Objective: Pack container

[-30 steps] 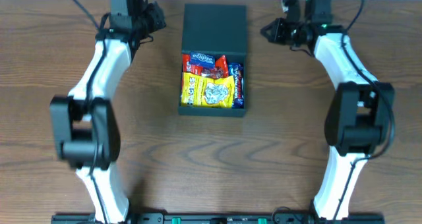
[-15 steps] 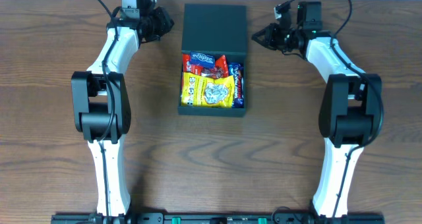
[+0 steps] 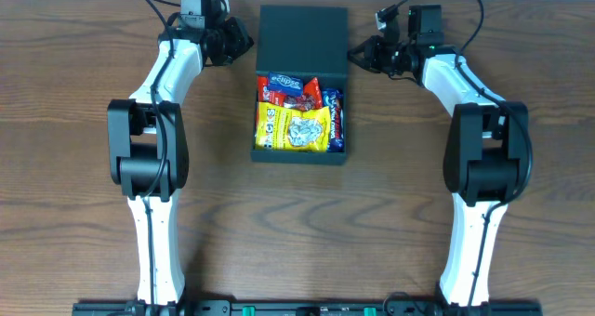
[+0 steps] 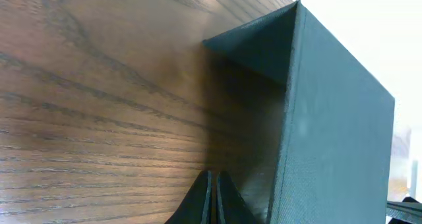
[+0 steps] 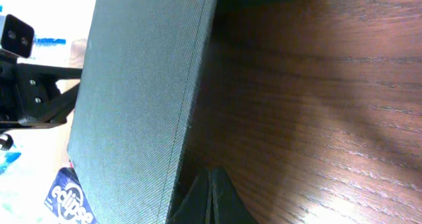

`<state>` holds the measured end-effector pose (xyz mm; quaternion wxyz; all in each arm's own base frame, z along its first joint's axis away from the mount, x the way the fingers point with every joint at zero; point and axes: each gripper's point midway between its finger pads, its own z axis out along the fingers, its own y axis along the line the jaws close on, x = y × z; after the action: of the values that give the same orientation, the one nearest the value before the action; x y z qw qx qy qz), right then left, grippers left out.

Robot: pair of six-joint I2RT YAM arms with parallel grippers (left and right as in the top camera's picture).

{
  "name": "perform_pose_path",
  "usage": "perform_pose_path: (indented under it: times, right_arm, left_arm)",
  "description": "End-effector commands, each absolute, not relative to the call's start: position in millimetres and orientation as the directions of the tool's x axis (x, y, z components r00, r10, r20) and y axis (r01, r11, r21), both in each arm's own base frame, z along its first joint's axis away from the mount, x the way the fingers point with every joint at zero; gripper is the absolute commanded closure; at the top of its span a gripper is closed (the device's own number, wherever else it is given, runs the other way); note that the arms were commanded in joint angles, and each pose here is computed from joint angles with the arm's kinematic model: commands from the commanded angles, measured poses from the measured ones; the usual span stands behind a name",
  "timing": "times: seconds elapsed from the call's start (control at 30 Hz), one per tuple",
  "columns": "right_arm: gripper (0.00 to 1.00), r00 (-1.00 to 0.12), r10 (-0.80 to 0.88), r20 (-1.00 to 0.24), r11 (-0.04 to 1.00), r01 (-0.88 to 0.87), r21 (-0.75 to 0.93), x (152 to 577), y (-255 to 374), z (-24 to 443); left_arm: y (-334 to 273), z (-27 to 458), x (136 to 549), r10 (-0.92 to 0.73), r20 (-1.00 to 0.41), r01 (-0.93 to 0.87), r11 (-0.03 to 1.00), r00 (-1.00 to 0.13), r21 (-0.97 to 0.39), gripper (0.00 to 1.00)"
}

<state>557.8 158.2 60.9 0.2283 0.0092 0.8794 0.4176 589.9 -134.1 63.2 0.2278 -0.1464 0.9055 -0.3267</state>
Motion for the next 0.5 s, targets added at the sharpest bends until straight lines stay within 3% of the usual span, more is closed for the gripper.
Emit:
perform_pose_path:
  times: [0.0,0.17,0.47]
  right_arm:
    - [0.99,-0.899,0.203,-0.389,0.645,-0.176,0.743,558.2,162.8,58.5]
    - [0.99,-0.895,0.173,-0.412,0.613,-0.229,0.756,556.0,169.1,64.8]
    - [0.99,-0.819,0.086,-0.568,0.414,-0.489,0.768,552.8,190.3,115.4]
  left_arm:
    - [-150.1,57.2,589.7,-0.390,-0.305,-0.095,0.736,-0.869,-0.670,0.94]
    - [-170.5,59.1,583.2,-0.354,-0.297,-0.061,0.726,-0.887,-0.685,0.94]
    - [-179.9,85.3,582.7,-0.261,-0.353,0.097,0.667,-0.898,-0.739,0.94]
